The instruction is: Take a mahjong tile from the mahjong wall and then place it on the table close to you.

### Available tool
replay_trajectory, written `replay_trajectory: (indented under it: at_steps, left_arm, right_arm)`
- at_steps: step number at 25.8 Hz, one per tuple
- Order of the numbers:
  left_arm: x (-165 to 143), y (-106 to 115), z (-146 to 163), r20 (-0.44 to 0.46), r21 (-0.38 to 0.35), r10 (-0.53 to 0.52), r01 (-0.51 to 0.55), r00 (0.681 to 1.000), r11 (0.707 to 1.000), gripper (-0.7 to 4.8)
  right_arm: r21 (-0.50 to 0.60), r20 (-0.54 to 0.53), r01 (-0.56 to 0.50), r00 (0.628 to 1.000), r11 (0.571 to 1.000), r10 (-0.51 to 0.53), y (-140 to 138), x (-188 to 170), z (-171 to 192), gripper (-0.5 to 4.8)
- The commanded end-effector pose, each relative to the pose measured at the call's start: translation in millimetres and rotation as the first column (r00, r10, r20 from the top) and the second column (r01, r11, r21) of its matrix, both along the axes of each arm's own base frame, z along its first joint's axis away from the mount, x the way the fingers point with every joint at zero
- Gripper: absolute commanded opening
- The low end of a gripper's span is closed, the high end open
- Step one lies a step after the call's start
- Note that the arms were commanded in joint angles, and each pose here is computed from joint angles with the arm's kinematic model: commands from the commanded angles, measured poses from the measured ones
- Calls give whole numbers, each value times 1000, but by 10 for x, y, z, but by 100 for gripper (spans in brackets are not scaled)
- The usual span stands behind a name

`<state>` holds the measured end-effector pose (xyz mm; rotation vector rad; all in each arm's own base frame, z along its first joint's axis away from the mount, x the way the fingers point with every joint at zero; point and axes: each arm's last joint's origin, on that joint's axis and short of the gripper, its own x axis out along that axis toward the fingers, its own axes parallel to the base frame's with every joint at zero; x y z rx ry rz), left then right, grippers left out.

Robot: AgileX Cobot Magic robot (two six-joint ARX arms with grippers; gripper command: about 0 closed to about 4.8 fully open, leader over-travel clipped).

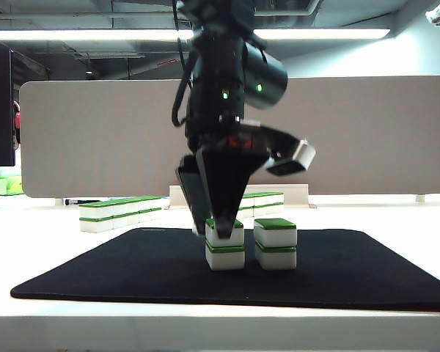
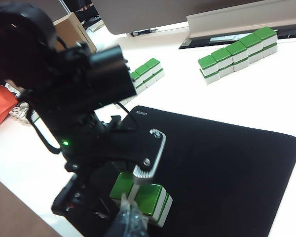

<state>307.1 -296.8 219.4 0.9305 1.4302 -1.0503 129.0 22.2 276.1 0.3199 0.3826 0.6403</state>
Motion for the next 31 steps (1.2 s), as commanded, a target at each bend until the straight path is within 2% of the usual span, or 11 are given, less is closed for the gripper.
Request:
replay_trajectory:
  at_steps: [1, 4, 6, 10, 11, 12, 16, 18, 20, 26, 31]
  left_arm:
    - [-48, 46, 201, 31, -28, 17, -16, 999, 999, 408]
    - [-103, 126, 455, 86, -63, 23, -18, 996, 998, 403]
    - [-124, 180, 610, 166, -44, 27, -20, 986, 999, 387]
    - [-137, 262, 972, 360, -7, 44, -44, 932, 999, 234]
    - [-138, 276, 1019, 380, -8, 48, -49, 924, 999, 225]
    - [-135, 300, 1104, 410, -18, 60, -58, 910, 998, 187]
    - [-106, 411, 1284, 452, -60, 103, -85, 886, 995, 90]
    - [-104, 457, 1323, 468, -55, 112, -98, 877, 994, 45]
    - [-91, 518, 1368, 512, -22, 117, -123, 851, 992, 17]
    - [-100, 565, 1433, 589, 34, 110, -160, 800, 986, 17]
    - [-104, 564, 1463, 630, 40, 124, -191, 767, 981, 18]
  right_arm:
    - [-2, 26, 0, 1000, 1000, 0, 0, -1, 35, -1]
    - [-2, 26, 0, 1000, 1000, 0, 0, -1, 35, -1]
    - [-2, 26, 0, 1000, 1000, 0, 0, -1, 35, -1]
    - [-2, 26, 0, 1000, 1000, 0, 0, -1, 35, -1]
    - [-2, 26, 0, 1000, 1000, 0, 0, -1, 35, -1]
    - [-2, 26, 0, 1000, 1000, 0, 0, -1, 35, -1]
    - [-2, 26, -1, 1000, 1000, 1, 1, -2, 35, -1]
    - [-2, 26, -1, 1000, 1000, 1, 1, -2, 35, -1]
    - [-2, 26, -1, 1000, 1000, 1, 0, -2, 35, -1]
    - [-2, 26, -1, 1000, 1000, 1, 1, -2, 35, -1]
    - [-2, 27, -2, 1000, 1000, 2, 1, -2, 36, -1]
